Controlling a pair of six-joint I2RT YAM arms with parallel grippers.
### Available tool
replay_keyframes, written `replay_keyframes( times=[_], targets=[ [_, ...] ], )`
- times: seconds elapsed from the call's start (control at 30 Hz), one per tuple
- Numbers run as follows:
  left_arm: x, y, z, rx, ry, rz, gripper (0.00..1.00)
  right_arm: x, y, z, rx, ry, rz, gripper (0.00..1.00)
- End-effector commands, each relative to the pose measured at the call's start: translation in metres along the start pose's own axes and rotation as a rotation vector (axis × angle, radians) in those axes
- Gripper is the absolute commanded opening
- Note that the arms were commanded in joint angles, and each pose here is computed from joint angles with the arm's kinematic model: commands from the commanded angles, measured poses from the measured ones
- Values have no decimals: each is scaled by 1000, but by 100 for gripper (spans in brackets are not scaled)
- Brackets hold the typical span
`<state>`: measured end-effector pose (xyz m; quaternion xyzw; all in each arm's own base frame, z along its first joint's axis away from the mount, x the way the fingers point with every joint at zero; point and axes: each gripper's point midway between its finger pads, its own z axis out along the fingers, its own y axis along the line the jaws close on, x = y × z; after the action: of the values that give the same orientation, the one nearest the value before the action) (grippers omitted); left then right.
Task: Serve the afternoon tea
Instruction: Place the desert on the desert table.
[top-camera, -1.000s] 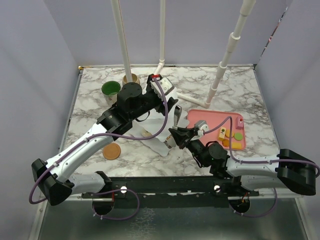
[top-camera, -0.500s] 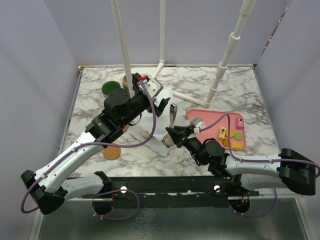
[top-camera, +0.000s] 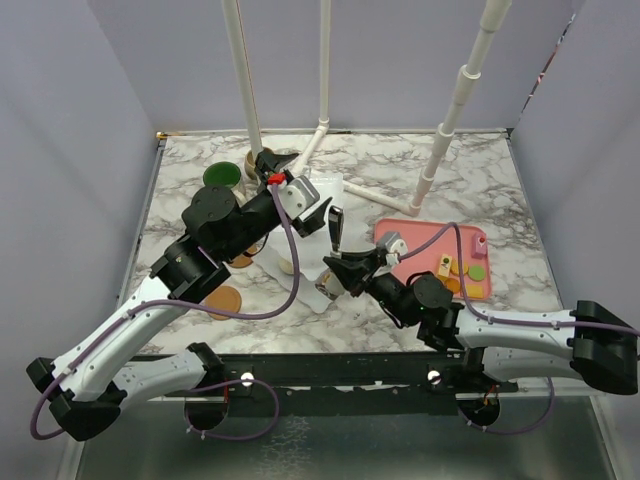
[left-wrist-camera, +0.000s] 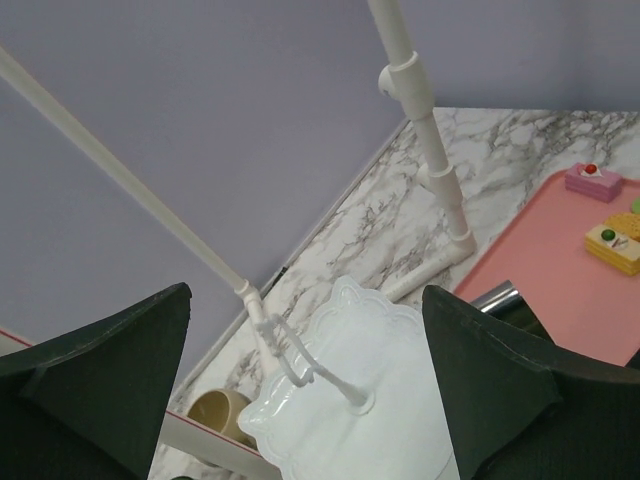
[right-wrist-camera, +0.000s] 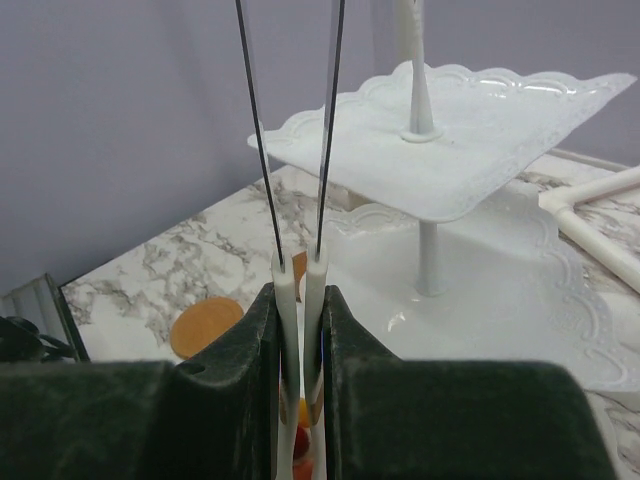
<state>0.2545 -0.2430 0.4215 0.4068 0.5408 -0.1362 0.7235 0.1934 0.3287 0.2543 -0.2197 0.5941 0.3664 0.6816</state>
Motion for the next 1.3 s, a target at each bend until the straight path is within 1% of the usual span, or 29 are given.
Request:
replay_keyframes(
  times=[0.0,0.1,0.2,0.47,0.7,1.03,1.13,1.27],
  targets=[
    [-13,-18,3,138,-36,113,99,-43,18,3,-77,-90,37,8],
    [-17,-23,7,160,-47,119,99,-53,19,2,-84,-106,33,8],
    [-21,-32,11,193,-60,117,99,-55,22,3,-94,-96,22,8],
    [-30,-64,17,312,-99,140,99,-35,17,2,-69,-22,19,8],
    [-22,-101,10,457,-93,169,99,-34,15,0,-58,-13,26,8],
    [-6,-132,0,591,-60,152,99,-23,16,1,-58,46,19,8],
    [-3,-131,0,587,-55,166,99,-17,13,-3,-49,71,19,7],
    [-10,-119,1,534,-64,199,99,-10,8,-14,-44,95,14,6]
  ],
)
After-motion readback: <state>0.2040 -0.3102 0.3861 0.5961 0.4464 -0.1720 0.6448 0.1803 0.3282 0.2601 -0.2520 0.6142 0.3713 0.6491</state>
